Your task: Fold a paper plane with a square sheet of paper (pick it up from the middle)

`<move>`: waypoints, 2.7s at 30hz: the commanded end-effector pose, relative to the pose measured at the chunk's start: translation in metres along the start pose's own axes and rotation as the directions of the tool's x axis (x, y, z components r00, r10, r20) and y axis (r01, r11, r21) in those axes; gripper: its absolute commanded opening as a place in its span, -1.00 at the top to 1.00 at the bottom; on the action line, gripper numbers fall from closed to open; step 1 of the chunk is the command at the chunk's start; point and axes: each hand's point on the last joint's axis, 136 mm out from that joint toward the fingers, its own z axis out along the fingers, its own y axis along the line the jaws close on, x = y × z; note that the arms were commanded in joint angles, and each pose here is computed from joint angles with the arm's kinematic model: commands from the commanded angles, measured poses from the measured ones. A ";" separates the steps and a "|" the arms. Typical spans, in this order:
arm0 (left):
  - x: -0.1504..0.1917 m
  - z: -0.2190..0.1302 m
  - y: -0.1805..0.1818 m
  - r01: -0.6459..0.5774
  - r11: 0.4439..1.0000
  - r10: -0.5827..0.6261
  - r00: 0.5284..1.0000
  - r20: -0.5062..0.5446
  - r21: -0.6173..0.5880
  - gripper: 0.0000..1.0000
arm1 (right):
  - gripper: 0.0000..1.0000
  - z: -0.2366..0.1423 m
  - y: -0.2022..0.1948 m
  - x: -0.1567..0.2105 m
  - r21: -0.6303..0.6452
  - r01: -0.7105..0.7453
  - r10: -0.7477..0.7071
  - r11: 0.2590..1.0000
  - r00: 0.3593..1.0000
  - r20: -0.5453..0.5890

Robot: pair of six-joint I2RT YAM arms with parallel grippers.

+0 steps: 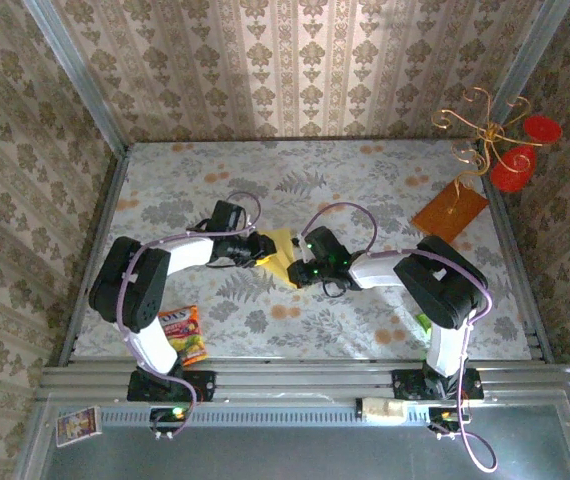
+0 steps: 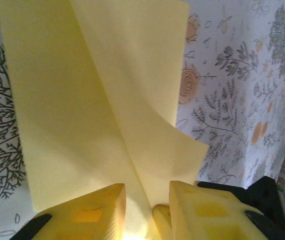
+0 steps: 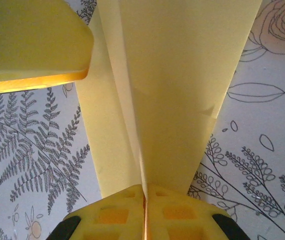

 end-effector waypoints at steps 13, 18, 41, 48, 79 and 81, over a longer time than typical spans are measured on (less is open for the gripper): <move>0.015 0.019 0.019 -0.040 0.995 0.034 0.997 -0.071 -0.095 -0.01 | 0.71 -0.007 -0.019 0.040 0.053 -0.024 0.032 0.998 0.988 -0.149; 0.024 0.020 0.034 -0.072 0.976 0.050 0.992 -0.113 -0.208 -0.05 | 0.65 -0.011 -0.013 0.034 0.044 -0.048 0.055 0.998 0.987 -0.153; 0.026 0.019 0.034 -0.093 0.964 0.063 0.990 -0.126 -0.249 -0.23 | 0.69 -0.009 -0.003 0.025 0.062 -0.151 0.160 0.987 0.970 -0.182; 0.012 0.007 0.013 -0.096 0.976 0.089 0.995 -0.044 -0.197 -0.20 | 0.38 -0.028 0.007 0.003 0.094 -0.099 0.110 0.991 0.986 -0.125; 0.014 0.010 0.011 -0.065 0.989 0.060 0.997 -0.038 -0.135 -0.14 | 0.29 -0.021 -0.001 -0.002 0.468 0.124 -0.068 0.875 0.989 -0.135; 0.014 0.010 0.011 -0.064 0.989 0.060 0.997 -0.040 -0.132 -0.14 | 0.31 -0.018 0.000 0.000 0.464 0.130 -0.070 0.876 0.987 -0.144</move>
